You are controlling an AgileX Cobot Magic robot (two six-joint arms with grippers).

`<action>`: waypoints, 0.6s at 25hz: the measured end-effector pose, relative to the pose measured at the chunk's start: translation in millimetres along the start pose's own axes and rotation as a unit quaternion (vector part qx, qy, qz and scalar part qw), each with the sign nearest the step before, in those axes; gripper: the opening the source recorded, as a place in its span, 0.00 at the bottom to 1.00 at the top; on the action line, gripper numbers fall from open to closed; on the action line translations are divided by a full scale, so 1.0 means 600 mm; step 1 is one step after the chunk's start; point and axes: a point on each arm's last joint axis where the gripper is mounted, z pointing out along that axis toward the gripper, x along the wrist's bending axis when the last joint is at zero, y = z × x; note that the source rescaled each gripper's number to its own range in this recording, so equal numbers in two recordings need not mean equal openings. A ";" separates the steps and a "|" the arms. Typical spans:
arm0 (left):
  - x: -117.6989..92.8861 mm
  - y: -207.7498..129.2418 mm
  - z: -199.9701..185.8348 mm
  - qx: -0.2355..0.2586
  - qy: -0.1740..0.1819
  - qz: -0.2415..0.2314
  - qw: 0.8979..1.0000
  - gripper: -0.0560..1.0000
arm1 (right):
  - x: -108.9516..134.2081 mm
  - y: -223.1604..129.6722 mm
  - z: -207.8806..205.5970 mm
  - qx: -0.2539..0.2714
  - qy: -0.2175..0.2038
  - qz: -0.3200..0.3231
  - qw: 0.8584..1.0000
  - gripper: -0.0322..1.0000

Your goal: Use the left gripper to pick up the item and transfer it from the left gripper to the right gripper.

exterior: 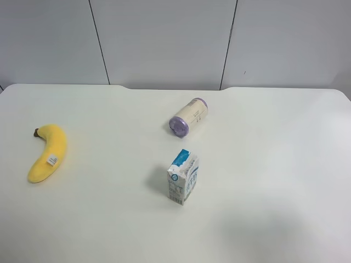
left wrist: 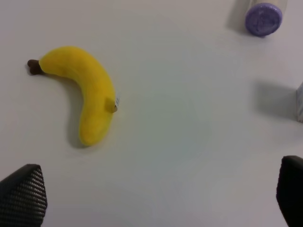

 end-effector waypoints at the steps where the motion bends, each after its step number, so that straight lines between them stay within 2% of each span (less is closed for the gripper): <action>1: 0.000 0.000 0.000 0.000 0.000 0.000 1.000 1.00 | 0.000 0.000 0.000 0.000 0.000 0.000 1.000 1.00; 15: 0.000 0.000 0.000 0.000 0.000 0.000 1.000 1.00 | 0.000 0.000 0.000 0.000 0.000 0.000 1.000 1.00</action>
